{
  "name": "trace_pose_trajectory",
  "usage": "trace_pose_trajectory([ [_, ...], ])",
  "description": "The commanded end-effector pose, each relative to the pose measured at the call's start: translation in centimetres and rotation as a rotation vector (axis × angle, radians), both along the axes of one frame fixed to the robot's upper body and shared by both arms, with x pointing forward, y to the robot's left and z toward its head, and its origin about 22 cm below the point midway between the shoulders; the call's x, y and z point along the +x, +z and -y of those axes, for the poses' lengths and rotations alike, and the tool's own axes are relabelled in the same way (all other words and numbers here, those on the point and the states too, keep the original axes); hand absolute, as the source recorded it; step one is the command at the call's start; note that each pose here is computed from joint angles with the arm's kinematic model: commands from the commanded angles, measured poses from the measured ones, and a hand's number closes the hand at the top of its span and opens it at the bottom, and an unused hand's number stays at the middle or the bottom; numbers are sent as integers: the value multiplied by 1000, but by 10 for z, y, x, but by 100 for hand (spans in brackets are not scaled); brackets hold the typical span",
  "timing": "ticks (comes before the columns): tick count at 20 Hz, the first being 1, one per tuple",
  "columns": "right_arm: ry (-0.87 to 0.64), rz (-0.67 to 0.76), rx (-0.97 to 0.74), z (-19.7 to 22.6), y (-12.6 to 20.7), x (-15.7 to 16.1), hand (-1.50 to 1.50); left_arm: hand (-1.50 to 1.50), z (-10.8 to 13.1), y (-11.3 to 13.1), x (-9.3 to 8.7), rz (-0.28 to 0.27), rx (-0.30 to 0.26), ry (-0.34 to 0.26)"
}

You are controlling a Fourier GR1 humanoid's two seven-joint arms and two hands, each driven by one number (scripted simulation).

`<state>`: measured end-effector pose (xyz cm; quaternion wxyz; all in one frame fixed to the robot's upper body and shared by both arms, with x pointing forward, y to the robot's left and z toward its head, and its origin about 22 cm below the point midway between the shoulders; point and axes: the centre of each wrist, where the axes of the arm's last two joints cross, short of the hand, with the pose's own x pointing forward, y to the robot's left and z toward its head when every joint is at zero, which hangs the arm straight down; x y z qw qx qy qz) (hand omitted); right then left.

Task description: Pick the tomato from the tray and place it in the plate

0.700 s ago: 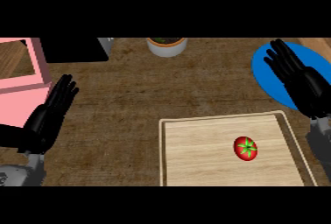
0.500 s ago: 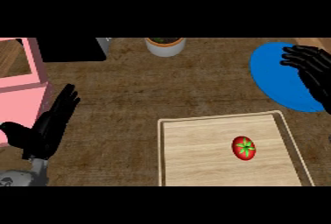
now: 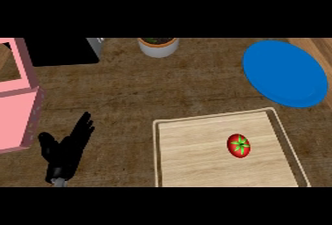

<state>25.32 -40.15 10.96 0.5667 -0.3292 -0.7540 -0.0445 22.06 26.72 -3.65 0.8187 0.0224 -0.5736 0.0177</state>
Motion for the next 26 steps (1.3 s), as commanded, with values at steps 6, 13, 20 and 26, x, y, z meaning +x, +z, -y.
trace_pose_trajectory([
  [6,-38,-10,-80,-16,-17,-102,-150,0,13,-1,-8,-45,2,-50],
  [13,158,-456,-294,-36,15,-101,-150,0,24,-3,10,-29,-4,-53],
  [20,131,-630,-383,-84,38,-103,-150,0,24,3,7,-30,-9,-57],
  [26,130,-693,-386,-122,25,-88,-150,0,9,-13,21,-28,12,-52],
])
